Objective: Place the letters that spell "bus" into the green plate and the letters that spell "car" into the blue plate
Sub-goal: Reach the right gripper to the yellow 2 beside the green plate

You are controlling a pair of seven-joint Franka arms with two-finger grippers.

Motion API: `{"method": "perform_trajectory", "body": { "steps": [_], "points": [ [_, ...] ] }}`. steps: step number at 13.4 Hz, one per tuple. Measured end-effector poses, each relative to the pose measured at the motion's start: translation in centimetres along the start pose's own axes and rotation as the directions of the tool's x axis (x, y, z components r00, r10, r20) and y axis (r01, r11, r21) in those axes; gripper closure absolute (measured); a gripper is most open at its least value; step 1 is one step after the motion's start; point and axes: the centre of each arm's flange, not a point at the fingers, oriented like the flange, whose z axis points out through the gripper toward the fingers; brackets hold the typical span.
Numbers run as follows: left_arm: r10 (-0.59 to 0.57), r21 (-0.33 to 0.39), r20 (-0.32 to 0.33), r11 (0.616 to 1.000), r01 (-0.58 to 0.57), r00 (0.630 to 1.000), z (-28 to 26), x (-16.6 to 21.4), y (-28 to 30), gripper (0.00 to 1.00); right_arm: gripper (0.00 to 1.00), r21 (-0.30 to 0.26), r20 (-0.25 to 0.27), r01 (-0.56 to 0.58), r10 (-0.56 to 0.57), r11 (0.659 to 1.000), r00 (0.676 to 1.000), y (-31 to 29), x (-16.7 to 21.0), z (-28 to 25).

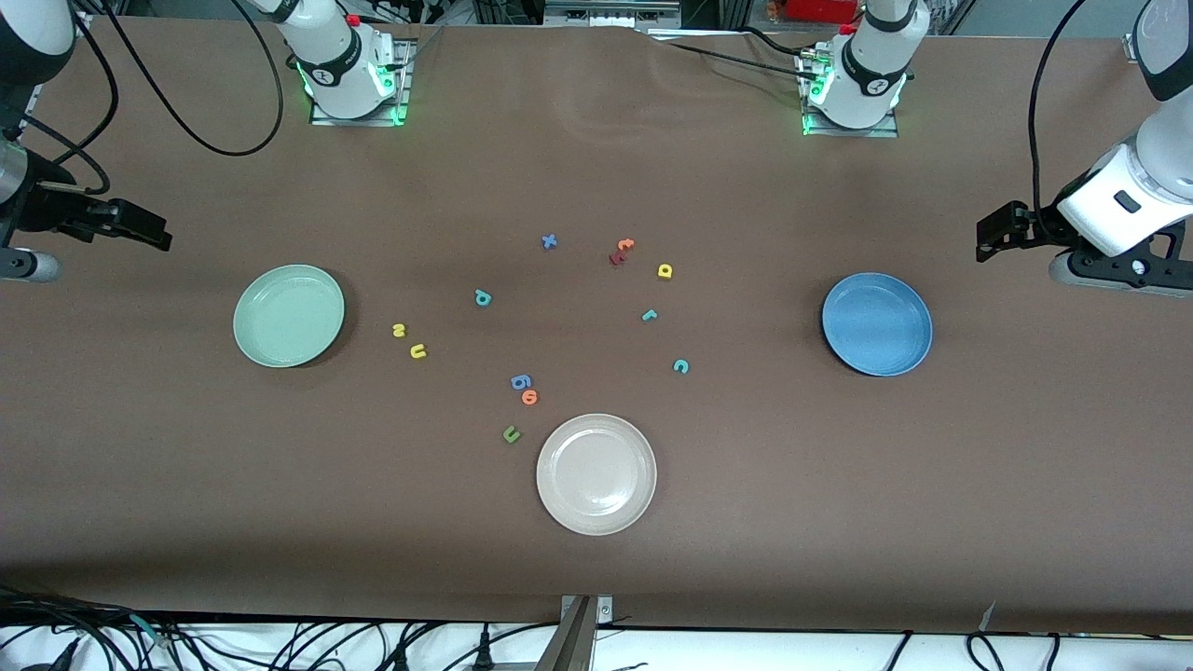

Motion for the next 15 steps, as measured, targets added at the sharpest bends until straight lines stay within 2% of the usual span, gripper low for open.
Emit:
{"method": "perform_trajectory", "body": {
  "steps": [4, 7, 9, 12, 15],
  "points": [
    [0.000, 0.000, 0.001, 1.000, 0.000, 1.000, 0.0, 0.0, 0.0, 0.00, 0.00, -0.003, 0.036, -0.099, 0.099, 0.995, 0.994, -5.3, 0.5, 2.3],
    [-0.002, 0.000, 0.003, 1.000, 0.002, 1.000, 0.2, 0.1, -0.1, 0.00, 0.00, -0.006, 0.048, -0.117, 0.118, 0.993, 0.992, -8.0, 2.3, 5.8],
    [-0.003, 0.000, 0.003, 1.000, 0.003, 1.000, 0.3, 0.1, -0.2, 0.00, 0.00, -0.017, 0.059, -0.169, 0.170, 0.985, 0.984, -10.3, 3.3, 8.9],
    [-0.005, -0.001, 0.008, 1.000, 0.005, 1.000, 0.5, 0.2, -0.3, 0.00, 0.00, -0.049, 0.081, -0.291, 0.294, 0.955, 0.952, -12.8, 3.9, 14.7],
    [-0.004, -0.003, 0.029, 1.000, 0.004, 1.000, 1.7, 0.8, -0.3, 0.00, 0.00, -0.050, 0.066, -0.401, 0.404, 0.915, 0.912, -13.1, 3.7, 20.7]
  ]
}}
